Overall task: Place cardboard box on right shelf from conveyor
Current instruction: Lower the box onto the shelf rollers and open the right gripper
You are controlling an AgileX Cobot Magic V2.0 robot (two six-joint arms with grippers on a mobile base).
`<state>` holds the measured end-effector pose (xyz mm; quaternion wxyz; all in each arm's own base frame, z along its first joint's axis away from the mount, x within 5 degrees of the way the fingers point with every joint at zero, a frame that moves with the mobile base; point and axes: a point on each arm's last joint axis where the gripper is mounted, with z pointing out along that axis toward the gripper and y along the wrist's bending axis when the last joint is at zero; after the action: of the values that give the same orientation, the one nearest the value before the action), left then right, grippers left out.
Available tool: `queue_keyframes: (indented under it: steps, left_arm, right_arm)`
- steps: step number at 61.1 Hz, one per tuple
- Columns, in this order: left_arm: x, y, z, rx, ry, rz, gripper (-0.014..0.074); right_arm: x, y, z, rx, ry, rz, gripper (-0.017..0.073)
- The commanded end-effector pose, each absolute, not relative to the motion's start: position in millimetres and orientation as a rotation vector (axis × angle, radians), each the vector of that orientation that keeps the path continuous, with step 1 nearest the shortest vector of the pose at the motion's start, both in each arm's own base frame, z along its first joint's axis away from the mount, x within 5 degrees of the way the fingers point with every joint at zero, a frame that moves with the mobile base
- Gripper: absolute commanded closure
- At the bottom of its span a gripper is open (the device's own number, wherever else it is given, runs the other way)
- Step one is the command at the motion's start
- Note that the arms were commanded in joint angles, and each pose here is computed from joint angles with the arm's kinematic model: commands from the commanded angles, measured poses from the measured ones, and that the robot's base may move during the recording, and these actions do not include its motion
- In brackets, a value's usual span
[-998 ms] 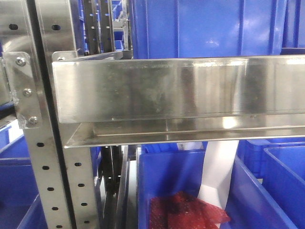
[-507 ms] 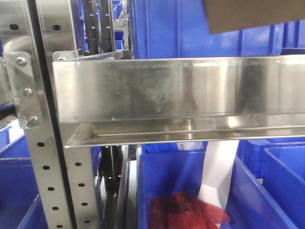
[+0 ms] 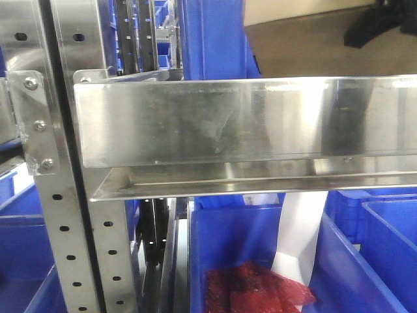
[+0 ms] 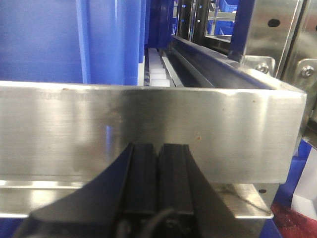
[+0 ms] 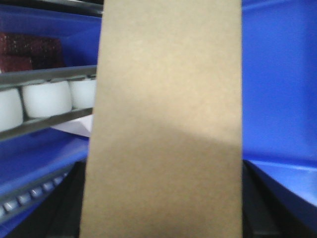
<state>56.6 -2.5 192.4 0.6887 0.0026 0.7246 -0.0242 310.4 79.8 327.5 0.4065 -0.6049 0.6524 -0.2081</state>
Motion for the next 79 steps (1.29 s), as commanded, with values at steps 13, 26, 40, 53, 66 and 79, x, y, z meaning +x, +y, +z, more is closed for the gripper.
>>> queue_keyframes:
  steps: [13, 26, 40, 53, 66, 79]
  left_arm:
    - [56.0, -1.8, 197.9, -0.005, 1.531, -0.054, 0.071]
    - [56.0, -1.8, 197.9, -0.005, 1.531, -0.054, 0.071]
    - [56.0, -1.8, 197.9, -0.005, 1.531, -0.054, 0.0709]
    - [56.0, -1.8, 197.9, -0.005, 1.531, -0.054, 0.071]
    - [56.0, -1.8, 197.9, -0.005, 1.531, -0.054, 0.071]
    - [56.0, -1.8, 197.9, -0.005, 1.531, -0.054, 0.071]
  right_arm:
    - [308.9, 75.0, 332.9, -1.334, 1.644, -0.492, -0.007]
    - [300.7, 75.6, 338.9, -1.254, 1.699, -0.397, -0.0069]
    - [281.7, 73.2, 363.9, -1.006, 1.743, -0.252, -0.0069]
    - [263.8, 69.3, 377.5, -0.726, 1.818, -0.071, -0.0069]
    - [237.2, 62.2, 372.4, -0.524, 1.851, 0.051, -0.0053]
    - [185.9, 48.0, 377.9, -0.267, 1.764, 0.192, 0.0172]
